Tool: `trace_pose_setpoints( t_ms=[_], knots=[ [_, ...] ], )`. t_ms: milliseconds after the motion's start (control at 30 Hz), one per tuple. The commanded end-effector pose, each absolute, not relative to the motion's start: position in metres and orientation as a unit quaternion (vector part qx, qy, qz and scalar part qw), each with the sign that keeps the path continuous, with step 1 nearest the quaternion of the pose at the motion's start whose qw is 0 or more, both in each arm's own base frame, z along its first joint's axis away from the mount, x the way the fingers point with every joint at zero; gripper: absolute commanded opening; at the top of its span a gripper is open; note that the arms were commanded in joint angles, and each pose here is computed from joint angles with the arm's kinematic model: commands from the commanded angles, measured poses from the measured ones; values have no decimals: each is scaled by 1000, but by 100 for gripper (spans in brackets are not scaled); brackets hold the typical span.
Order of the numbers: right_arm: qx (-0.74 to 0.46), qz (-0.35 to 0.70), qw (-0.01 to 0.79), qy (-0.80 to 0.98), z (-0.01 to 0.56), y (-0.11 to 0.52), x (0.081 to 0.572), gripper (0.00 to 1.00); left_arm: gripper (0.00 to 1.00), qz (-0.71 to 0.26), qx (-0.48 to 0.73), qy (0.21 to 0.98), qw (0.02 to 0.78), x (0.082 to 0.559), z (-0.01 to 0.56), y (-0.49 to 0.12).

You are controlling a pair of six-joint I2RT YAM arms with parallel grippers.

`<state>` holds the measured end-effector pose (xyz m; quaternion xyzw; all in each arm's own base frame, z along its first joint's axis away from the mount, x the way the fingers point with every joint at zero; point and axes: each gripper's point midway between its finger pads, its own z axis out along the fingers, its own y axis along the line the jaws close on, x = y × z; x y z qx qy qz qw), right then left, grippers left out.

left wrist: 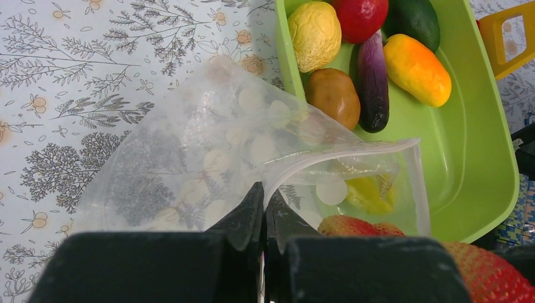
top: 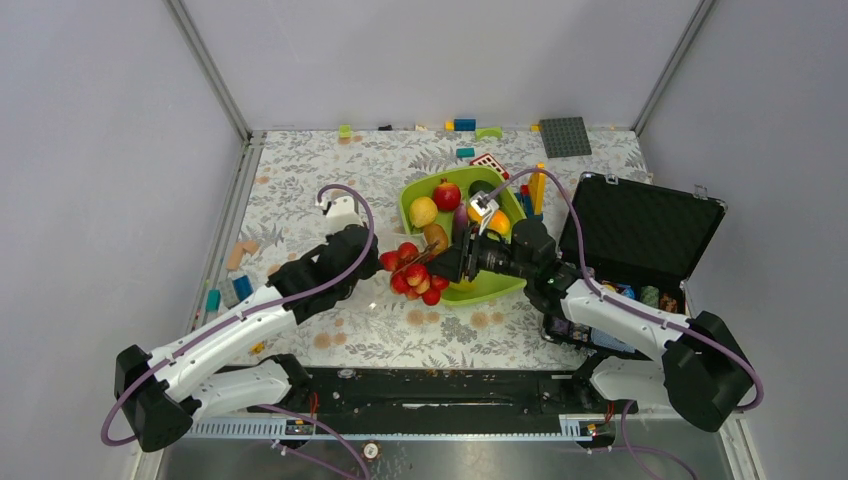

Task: Place the food in the zip-top bag and seal the zipper
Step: Place the fake fruit in the zipper food storage bag.

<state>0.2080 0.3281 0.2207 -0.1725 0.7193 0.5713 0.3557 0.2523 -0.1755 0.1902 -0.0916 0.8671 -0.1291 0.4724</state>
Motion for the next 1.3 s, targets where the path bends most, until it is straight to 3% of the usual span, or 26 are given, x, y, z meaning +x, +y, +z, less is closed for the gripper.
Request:
trace_pose_setpoints(
  t_ms=[0,233,733,1267],
  knots=[
    [-223,559,367,710,230,330,194,0,0,-145,-109,853,490,258,204,-176],
    [-249,483,361,758,197,318,195,0,0,-141,-101,849,499,258,208,-173],
    [-278,477,354,755,202,332,193,0,0,-216,-22,849,482,250,211,-209],
    [-128,365,395,834,187,337,253,0,0,-272,18,845,461,239,213,-234]
  ],
)
